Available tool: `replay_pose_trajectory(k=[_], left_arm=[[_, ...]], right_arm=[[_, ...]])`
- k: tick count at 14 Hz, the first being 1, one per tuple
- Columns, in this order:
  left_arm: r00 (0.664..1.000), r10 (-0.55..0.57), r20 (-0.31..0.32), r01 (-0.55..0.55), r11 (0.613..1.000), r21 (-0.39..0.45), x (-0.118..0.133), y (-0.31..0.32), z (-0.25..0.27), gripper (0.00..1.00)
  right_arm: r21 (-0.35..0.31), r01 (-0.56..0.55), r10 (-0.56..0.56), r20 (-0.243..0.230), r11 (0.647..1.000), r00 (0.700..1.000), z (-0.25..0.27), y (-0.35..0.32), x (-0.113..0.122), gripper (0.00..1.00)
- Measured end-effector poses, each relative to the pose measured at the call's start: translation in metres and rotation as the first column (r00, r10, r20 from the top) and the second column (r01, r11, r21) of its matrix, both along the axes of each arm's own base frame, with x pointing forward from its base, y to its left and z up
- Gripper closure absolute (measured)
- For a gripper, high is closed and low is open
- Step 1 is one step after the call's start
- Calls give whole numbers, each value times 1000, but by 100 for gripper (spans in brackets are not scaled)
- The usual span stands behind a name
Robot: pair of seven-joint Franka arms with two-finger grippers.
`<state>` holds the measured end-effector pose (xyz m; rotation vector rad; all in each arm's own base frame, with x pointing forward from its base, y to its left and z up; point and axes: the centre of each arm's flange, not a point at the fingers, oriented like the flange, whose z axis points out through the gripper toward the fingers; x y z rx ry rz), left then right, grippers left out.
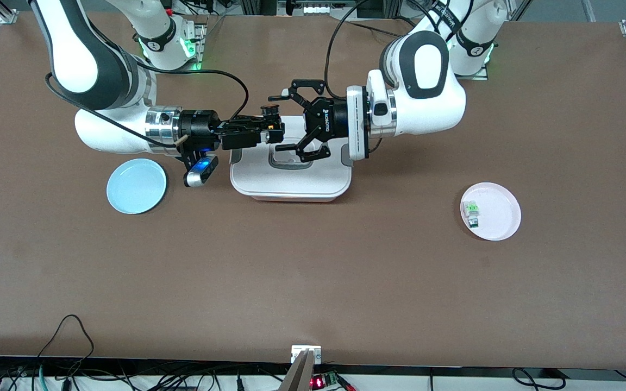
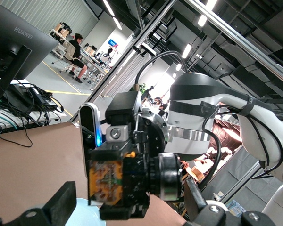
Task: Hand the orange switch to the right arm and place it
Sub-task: 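Open the left gripper and withdraw while the right gripper carries the switch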
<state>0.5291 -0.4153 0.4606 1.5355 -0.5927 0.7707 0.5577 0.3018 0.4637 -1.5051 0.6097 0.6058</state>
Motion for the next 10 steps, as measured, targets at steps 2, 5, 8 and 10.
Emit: replay_pose_trajectory(k=[2, 5, 8, 10], left_arm=[[1000, 22, 8, -22, 1000, -3, 10, 13, 3, 0], [991, 135, 23, -136, 991, 4, 48, 74, 10, 0], [964, 266, 25, -266, 964, 13, 88, 153, 7, 0], [944, 328, 39, -329, 944, 18, 106, 199, 8, 0]], right_arm=[[-9, 17, -17, -2, 1000, 1000, -2, -2, 3, 59], [-40, -12, 13, 36, 999, 999, 2, -3, 2, 59], [-315, -126, 194, 198, 941, 961, 15, -10, 3, 59], [-526, -175, 357, 268, 832, 895, 19, -17, 3, 59]])
